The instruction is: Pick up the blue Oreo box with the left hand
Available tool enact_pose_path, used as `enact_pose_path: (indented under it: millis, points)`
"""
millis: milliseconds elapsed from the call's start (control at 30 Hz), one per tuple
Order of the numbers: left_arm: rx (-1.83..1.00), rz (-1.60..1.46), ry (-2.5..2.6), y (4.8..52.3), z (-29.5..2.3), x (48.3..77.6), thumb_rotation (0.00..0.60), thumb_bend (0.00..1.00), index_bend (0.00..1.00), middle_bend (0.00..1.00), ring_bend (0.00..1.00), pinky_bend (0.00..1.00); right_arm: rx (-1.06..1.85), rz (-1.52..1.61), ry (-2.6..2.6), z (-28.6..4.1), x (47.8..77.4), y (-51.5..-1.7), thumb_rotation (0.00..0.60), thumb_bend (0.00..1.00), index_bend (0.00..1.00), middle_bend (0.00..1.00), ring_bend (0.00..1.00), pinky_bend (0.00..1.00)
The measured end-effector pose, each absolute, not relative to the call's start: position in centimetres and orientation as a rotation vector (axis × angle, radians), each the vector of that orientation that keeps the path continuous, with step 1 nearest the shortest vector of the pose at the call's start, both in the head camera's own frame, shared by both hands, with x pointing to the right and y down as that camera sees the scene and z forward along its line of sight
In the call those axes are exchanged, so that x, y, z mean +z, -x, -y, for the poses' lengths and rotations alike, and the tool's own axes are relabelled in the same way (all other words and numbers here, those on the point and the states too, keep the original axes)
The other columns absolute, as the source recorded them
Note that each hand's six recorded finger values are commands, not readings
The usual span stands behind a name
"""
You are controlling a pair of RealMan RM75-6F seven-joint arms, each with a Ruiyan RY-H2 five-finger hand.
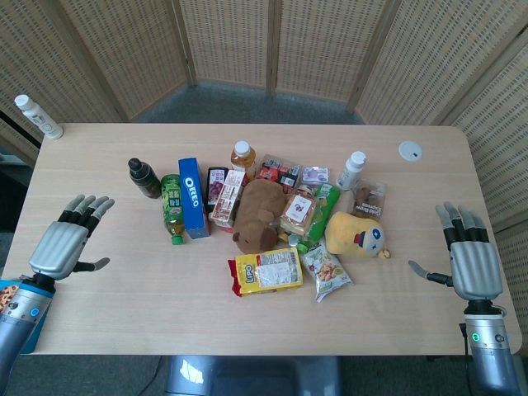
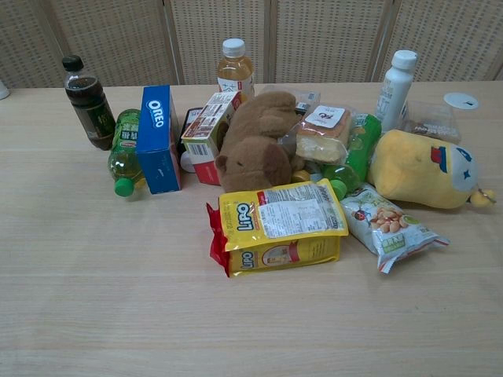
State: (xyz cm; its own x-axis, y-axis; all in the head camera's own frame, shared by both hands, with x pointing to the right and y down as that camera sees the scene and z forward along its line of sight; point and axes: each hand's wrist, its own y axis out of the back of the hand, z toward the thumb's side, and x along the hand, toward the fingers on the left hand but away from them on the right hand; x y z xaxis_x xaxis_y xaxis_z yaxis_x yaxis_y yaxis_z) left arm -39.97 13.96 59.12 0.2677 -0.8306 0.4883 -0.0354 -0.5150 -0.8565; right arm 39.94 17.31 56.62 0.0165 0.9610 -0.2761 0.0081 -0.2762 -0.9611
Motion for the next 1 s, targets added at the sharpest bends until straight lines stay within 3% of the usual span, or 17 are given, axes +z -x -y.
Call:
enact_pose_path:
  millis: [500, 1000]
  points:
    - [-1.244, -0.612, 1.783, 33.6, -9.4, 62.5, 0.600, 0.16, 0.00, 0.00, 0.00, 0.00, 1.410, 1.062, 1.397, -17.6, 55.4, -40.6, 0.357, 0.00, 0.00, 0.03, 0.07, 0.00]
    - [-1.183, -0.423, 1.739, 27.1, -6.3, 67.7, 0.600, 0.16, 0.00, 0.02, 0.00, 0.00, 1.454, 1.070, 1.347, -18.3, 54.1, -42.3, 0.360, 0.00, 0.00, 0.03, 0.07, 0.00]
